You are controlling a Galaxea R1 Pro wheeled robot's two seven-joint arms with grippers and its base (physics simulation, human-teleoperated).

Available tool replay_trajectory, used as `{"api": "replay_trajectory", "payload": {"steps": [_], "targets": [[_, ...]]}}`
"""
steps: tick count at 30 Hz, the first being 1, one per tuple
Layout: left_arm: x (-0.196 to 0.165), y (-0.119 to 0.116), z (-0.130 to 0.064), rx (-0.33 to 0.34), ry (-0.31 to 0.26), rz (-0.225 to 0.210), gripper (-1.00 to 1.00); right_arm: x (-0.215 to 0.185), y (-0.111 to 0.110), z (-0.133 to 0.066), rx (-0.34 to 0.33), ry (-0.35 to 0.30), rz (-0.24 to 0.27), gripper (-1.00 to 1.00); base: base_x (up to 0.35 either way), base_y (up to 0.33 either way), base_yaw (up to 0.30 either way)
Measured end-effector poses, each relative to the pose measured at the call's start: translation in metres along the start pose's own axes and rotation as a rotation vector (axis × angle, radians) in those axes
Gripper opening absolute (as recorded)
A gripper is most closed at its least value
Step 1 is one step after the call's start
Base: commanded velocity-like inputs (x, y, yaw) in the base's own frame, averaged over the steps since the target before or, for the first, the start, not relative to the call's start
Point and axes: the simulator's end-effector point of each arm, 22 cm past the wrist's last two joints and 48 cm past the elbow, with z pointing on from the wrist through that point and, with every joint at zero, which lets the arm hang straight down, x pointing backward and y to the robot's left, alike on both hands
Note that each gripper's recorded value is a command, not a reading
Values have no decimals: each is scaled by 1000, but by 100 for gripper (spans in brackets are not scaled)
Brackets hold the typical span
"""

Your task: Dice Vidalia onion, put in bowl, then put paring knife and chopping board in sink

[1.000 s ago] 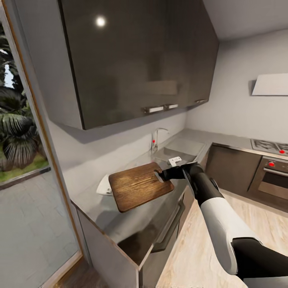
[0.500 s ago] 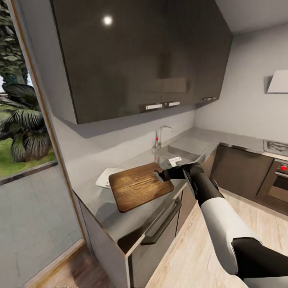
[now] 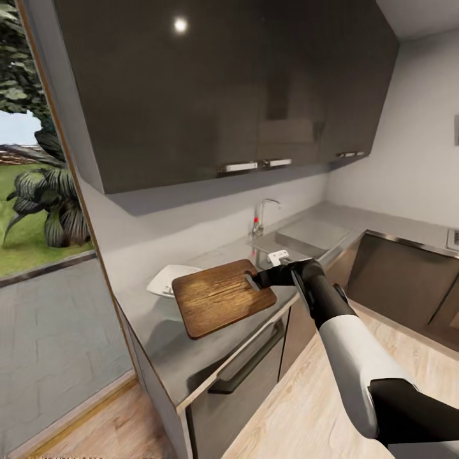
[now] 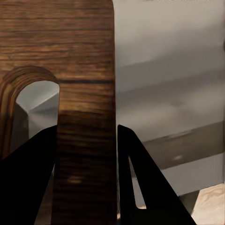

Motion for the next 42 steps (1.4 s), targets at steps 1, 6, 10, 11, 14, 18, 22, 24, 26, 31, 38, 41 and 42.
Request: {"api": "replay_trajectory", "payload": {"steps": [1, 6, 10, 11, 14, 18, 22, 24, 26, 31, 38, 41, 42], "targets": [[0, 0, 0, 0, 1, 0, 100, 1, 0, 1, -1, 1, 0, -100, 23, -311, 191], [3, -2, 1, 1, 7, -10, 100, 4, 1, 4, -5, 9, 3, -100, 5, -311, 186], [5, -3, 1, 2, 13, -19, 100, 7, 4, 8, -11, 13, 6, -100, 0, -312, 180], [5, -3, 1, 3, 14, -20, 100, 7, 5, 9, -12, 14, 6, -100, 0, -317, 181], [7, -2, 1, 2, 18, -22, 100, 9, 5, 11, -14, 17, 6, -100, 0, -320, 183], [9, -3, 2, 3, 23, -22, 100, 11, 5, 13, -15, 22, 8, -100, 0, -321, 183], [11, -4, 2, 4, 28, -22, 100, 15, 5, 16, -17, 27, 9, -100, 0, -321, 184], [12, -4, 2, 4, 30, -22, 100, 16, 5, 17, -17, 29, 10, -100, 0, -321, 183], [13, -4, 2, 5, 33, -22, 100, 17, 5, 18, -18, 32, 11, -100, 0, -322, 183], [15, -4, 3, 5, 39, -22, 100, 19, 10, 22, -27, 35, 14, -100, 0, -321, 184], [18, -5, 3, 6, 47, -22, 100, 22, 12, 26, -33, 41, 17, -100, 0, -321, 184], [20, -5, 3, 6, 50, -22, 100, 24, 12, 28, -34, 44, 18, -100, 0, -321, 184], [20, -5, 3, 6, 52, -22, 100, 25, 12, 29, -35, 45, 19, -100, 0, -321, 184]]}}
